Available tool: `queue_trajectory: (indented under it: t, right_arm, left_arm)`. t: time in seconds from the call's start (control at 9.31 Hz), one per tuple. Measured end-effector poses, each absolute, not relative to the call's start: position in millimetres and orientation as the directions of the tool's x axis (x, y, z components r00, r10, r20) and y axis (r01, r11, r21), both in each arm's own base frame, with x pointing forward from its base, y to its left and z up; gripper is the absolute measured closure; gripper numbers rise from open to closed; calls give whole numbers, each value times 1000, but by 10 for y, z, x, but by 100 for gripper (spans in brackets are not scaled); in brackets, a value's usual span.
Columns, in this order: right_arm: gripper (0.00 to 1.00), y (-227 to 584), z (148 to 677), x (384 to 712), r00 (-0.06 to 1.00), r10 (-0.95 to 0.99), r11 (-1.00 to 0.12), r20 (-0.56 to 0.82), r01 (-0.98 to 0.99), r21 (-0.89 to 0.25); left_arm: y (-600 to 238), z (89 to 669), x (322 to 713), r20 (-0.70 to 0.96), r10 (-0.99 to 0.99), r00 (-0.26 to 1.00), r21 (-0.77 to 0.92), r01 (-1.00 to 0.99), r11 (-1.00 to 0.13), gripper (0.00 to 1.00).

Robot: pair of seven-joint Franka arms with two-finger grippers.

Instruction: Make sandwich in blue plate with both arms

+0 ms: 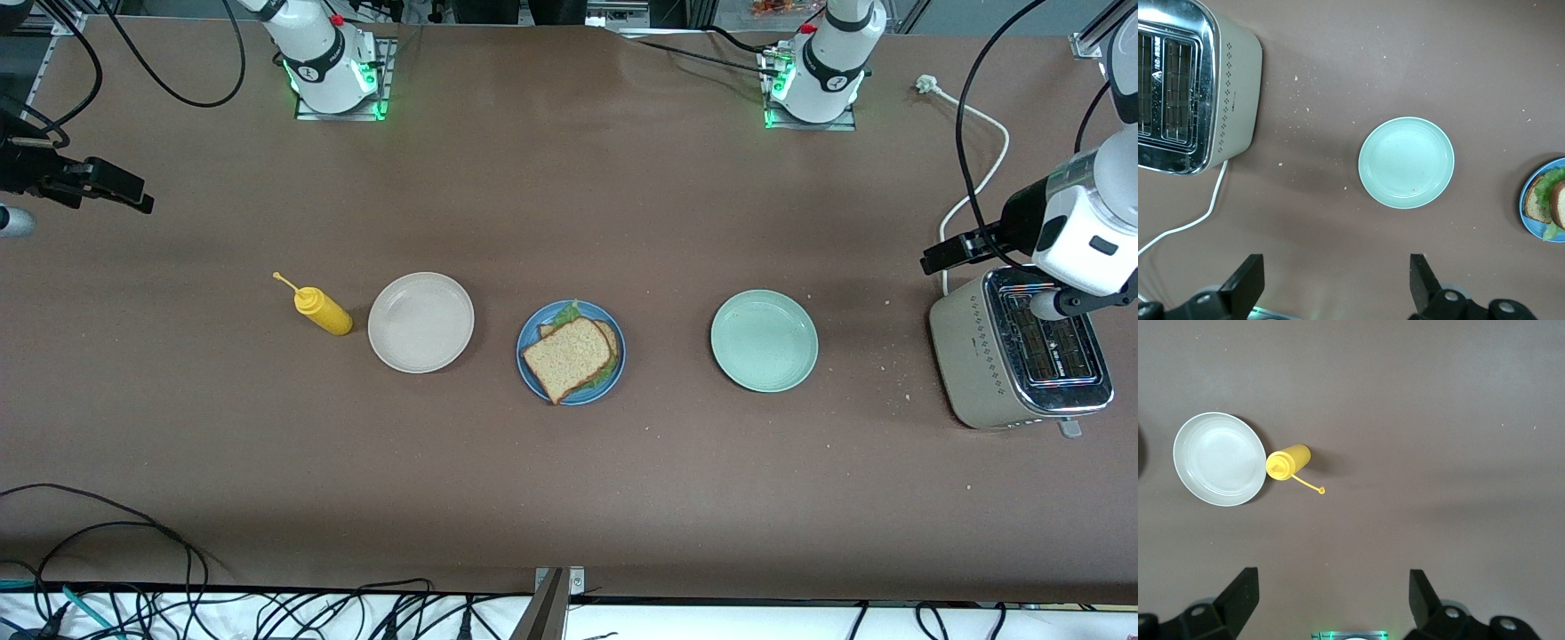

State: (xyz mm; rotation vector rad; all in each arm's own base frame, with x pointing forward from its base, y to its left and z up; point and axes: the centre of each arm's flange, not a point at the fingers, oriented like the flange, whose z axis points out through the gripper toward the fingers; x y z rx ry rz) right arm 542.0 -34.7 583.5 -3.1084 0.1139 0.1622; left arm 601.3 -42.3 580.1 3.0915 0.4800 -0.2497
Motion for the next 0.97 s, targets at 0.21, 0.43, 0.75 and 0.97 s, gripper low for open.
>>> queue_trajectory:
  t: [0.21, 0.43, 0.75, 0.97]
  right_arm:
    - [0, -347, 5835, 5420, 992, -72, -997, -105, -74, -23]
    - [0, -347, 5835, 5420, 992, -72, -997, -105, -74, -23]
    - [0, -347, 5835, 5420, 992, -72, -997, -105, -74, -23]
    - [0, -347, 5835, 5420, 992, -72, -997, -105, -74, -23]
  left_arm:
    - [-434, 5761, 5915, -119, 307, 944, -17, 307, -952, 0]
    - [-353, 5770, 5818, -94, 326, 941, -17, 326, -945, 0]
    - [-341, 5787, 5793, -88, 328, 940, -16, 328, -944, 0]
    - [-338, 5775, 5793, -90, 329, 940, -17, 329, -944, 0]
